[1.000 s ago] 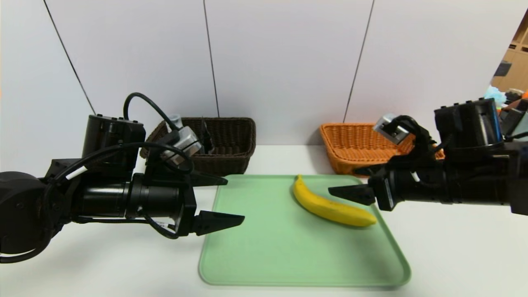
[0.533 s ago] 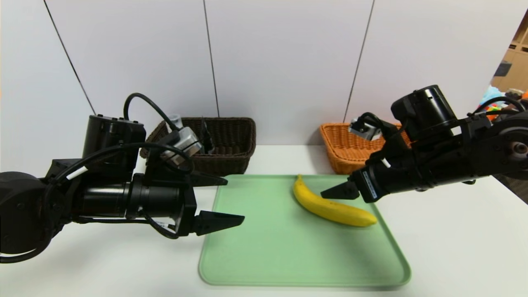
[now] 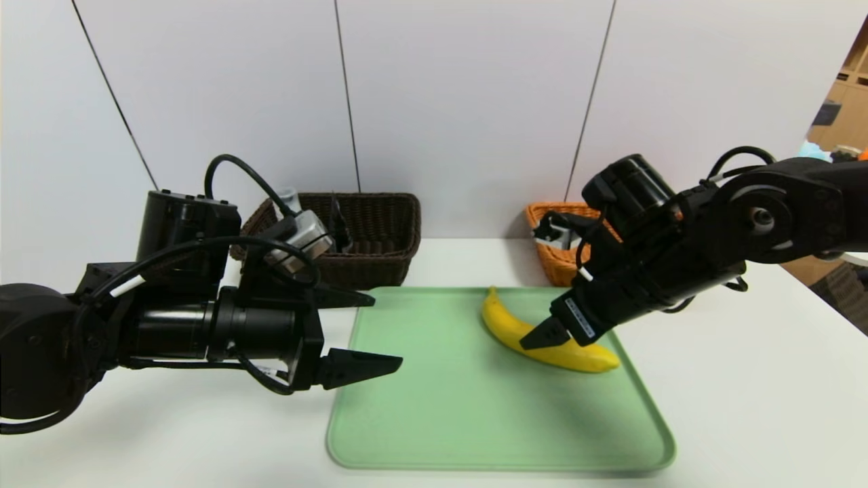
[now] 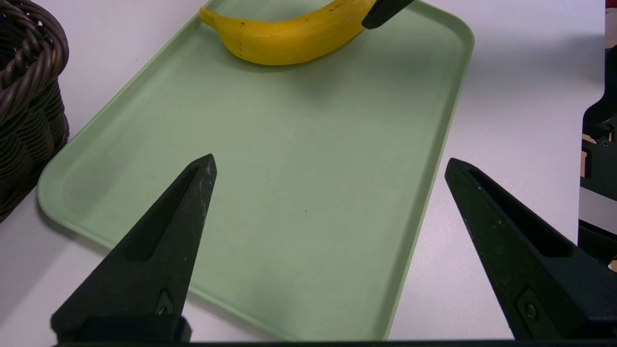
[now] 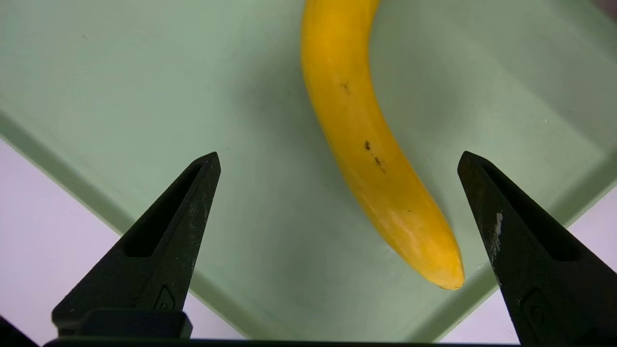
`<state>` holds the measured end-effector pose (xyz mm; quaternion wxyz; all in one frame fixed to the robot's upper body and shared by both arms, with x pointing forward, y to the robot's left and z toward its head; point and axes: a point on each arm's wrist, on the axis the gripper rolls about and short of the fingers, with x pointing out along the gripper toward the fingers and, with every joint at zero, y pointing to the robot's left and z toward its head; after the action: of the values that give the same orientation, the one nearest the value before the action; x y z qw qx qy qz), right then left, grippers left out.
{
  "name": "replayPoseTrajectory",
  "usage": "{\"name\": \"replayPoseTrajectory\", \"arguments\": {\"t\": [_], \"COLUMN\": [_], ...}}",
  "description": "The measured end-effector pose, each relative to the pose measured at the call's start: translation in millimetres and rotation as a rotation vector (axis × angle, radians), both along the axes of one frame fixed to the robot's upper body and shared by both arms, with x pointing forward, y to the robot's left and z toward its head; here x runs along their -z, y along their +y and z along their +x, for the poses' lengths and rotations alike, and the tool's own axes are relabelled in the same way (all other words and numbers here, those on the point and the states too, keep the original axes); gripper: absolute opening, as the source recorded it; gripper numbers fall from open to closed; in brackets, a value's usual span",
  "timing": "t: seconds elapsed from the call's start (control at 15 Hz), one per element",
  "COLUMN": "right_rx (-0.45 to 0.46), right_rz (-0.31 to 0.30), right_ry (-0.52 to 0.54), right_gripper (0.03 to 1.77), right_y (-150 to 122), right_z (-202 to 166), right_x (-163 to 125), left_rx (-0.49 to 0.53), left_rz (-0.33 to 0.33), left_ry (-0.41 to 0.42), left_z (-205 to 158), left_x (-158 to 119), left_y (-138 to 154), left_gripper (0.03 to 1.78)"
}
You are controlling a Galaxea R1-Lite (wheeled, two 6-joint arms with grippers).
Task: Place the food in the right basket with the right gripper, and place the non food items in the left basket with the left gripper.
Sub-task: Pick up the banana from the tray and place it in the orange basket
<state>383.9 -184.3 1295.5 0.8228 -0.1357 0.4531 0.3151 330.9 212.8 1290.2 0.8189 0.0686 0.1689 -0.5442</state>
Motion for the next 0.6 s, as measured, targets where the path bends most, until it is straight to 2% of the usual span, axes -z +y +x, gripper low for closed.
{"name": "replayPoseTrajectory", "arguments": {"t": [0.33, 0.6], "right_rx": [-0.077, -0.110], "right_rz": [-0.109, -0.135], "right_ry": [-0.006, -0.010], "right_gripper": [1.70, 1.70], "right_y": [5.3, 9.2], "right_z": [9.8, 16.2], "right_x": [16.6, 23.6], "left_rx": [0.003, 0.006], "left_rz": [0.000, 0.002], "left_ry": [0.000, 0.001], "left_z": [-0.2, 0.3], "left_x": [0.2, 0.9], "left_y": [-0.3, -1.0], "left_gripper": [1.69, 1.69]}}
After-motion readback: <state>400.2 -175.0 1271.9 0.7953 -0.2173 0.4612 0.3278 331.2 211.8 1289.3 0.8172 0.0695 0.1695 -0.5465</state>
